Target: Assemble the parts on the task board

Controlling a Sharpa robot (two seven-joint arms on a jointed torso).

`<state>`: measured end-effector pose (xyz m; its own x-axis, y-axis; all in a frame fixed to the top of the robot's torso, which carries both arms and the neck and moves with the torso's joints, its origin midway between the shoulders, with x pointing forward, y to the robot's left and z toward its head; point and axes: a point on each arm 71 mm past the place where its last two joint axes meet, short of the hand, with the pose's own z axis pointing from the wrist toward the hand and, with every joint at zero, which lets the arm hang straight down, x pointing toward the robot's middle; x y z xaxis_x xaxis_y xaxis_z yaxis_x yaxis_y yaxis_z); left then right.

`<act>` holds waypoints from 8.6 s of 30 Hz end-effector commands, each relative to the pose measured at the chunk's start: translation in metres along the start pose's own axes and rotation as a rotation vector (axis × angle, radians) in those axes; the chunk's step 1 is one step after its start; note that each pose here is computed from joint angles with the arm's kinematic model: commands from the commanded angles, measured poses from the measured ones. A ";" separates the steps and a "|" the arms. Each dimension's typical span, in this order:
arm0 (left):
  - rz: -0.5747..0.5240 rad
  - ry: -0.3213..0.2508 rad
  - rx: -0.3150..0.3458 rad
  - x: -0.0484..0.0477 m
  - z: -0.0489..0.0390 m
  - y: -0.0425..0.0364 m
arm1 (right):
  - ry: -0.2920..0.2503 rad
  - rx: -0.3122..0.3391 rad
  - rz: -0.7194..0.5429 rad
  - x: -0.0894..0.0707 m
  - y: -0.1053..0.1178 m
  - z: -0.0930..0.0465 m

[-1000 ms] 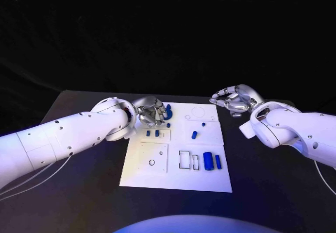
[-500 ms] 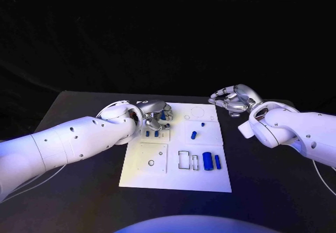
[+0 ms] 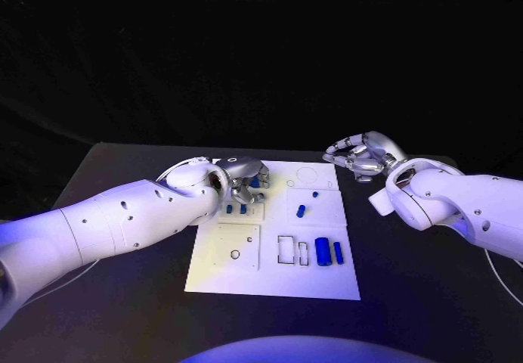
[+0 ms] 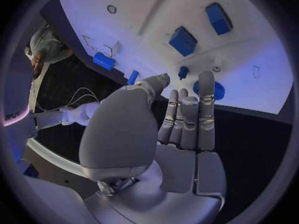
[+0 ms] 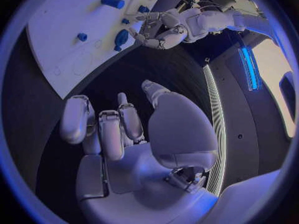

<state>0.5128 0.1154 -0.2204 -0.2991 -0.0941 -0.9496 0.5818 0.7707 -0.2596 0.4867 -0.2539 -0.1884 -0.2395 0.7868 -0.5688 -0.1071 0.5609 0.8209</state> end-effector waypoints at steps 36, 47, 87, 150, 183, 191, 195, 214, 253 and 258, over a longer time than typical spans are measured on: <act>0.033 0.121 -0.077 0.0148 0.0176 -0.0038 | 0.013 -0.017 -0.001 0.003 0.003 0.001; 0.030 0.134 -0.091 0.0168 0.0185 -0.0024 | 0.013 -0.017 -0.001 0.003 0.003 0.001; -0.177 -0.070 -0.041 -0.0261 -0.0116 0.0157 | 0.005 -0.022 -0.002 0.002 0.002 0.001; -0.153 0.062 -0.164 -0.0073 -0.0178 0.0468 | 0.007 -0.020 -0.002 0.002 0.002 0.001; -0.131 0.083 -0.162 -0.0025 -0.0163 0.0461 | 0.006 -0.019 -0.002 0.002 0.002 0.001; -0.128 0.075 -0.158 -0.0028 -0.0165 0.0460 | 0.006 -0.019 -0.003 0.002 0.001 0.001; -0.128 0.068 -0.154 -0.0034 -0.0166 0.0460 | 0.006 -0.019 -0.003 0.002 0.001 0.001; -0.136 0.083 -0.152 -0.0020 -0.0168 0.0460 | 0.006 -0.018 -0.003 0.001 0.001 0.001; -0.134 0.075 -0.160 -0.0028 -0.0190 0.0486 | 0.004 -0.017 -0.003 0.001 0.001 0.001; -0.134 0.076 -0.162 -0.0028 -0.0196 0.0493 | 0.004 -0.016 -0.003 0.001 0.001 0.001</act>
<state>0.5282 0.1673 -0.2273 -0.4208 -0.1618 -0.8926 0.3999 0.8501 -0.3427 0.4880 -0.2534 -0.1884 -0.2363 0.7873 -0.5694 -0.1143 0.5594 0.8209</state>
